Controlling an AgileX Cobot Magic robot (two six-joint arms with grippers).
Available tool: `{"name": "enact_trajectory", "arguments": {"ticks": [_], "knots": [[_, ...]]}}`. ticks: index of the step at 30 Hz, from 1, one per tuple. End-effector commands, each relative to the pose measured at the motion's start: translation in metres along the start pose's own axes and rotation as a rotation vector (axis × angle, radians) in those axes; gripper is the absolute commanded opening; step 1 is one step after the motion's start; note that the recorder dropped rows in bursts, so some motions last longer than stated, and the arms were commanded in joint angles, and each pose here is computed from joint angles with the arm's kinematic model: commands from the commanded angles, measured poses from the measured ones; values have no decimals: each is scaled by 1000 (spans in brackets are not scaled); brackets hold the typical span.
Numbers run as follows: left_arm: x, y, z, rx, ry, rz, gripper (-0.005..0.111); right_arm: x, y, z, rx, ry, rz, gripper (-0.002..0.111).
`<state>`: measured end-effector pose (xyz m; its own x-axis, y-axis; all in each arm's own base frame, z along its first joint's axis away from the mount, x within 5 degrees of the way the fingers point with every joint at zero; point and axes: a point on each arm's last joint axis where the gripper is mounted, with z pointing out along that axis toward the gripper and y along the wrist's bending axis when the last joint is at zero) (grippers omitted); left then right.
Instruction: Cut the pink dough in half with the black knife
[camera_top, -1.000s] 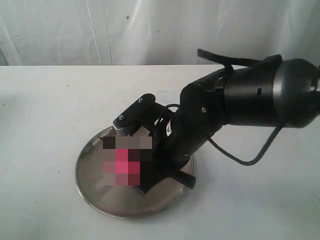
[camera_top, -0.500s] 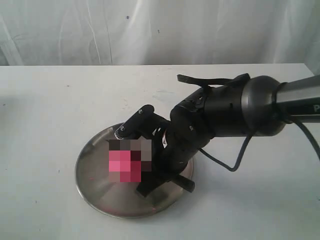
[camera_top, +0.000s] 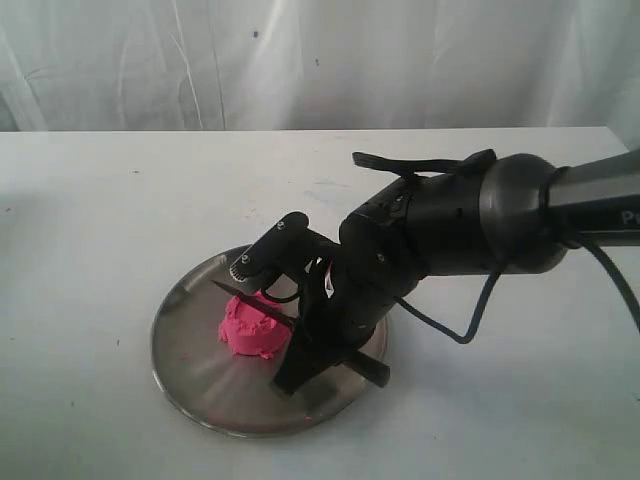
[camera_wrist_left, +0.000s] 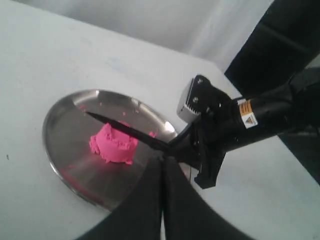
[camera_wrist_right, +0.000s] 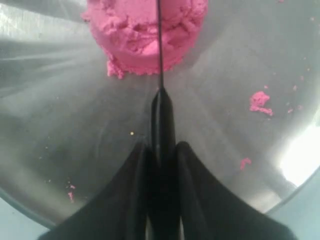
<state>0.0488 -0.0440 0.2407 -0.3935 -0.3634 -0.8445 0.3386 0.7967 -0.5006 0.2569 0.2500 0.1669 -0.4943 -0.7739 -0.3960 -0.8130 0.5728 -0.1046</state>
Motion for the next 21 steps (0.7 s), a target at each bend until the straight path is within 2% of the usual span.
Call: {"name": "enact_trajectory", "arguments": {"ticks": [1,6,13,21], "knots": [[-12,0,23,35,143,2,0,0,0,-1,3,12,-6,2],[-43,3,61,113,134,9,0,0,0,-1,3,12,-25,2],[-72,30,131,117,158,-4,0,1,0,-1,2,19,-25,2],[-64,68,206,169,311,8,0,1,0,-1,2,19,-25,2]]}}
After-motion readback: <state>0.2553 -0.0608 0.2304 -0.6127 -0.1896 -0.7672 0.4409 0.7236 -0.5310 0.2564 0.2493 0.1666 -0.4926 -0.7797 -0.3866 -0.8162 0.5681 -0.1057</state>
